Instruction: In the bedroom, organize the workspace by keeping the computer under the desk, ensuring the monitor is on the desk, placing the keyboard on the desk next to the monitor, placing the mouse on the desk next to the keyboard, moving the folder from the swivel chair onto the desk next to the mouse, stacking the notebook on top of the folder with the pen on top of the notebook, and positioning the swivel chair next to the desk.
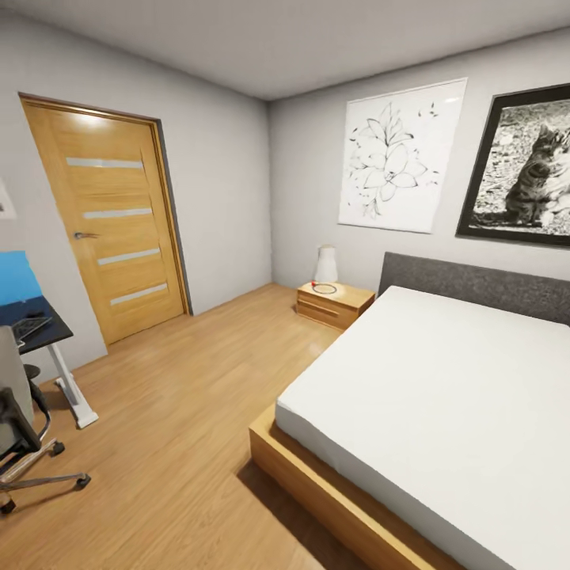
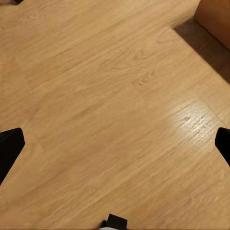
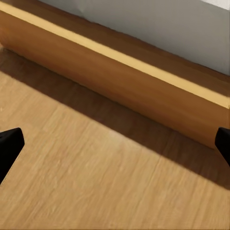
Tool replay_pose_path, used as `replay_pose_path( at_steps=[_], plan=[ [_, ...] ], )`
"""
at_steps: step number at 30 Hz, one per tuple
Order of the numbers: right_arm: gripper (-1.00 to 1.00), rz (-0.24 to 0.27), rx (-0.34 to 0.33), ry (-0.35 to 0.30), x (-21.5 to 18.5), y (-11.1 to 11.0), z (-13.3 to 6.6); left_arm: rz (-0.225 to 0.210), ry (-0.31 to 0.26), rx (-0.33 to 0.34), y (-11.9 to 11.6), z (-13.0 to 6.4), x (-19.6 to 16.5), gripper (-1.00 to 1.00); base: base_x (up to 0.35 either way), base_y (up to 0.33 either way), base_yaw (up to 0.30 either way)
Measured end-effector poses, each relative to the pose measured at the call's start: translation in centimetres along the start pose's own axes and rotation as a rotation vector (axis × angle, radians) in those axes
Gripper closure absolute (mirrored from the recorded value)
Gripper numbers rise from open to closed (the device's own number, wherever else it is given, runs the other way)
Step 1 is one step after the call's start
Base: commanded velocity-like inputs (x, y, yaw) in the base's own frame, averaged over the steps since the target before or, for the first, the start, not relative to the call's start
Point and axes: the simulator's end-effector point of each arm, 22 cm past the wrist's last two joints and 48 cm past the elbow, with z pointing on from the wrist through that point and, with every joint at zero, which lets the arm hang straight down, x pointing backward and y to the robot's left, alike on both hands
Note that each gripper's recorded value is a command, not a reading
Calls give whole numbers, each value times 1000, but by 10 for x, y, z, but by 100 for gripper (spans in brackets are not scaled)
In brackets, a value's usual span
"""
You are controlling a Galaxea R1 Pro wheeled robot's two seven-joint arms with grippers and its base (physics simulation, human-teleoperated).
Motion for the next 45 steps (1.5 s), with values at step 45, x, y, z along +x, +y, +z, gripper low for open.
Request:
replay_pose_path(
  at_steps=[45],
  plan=[
    [-100,-84,-87,32,17,30,-7,-1,1,-2,0,0,0,-100,70,0,285]
  ],
)
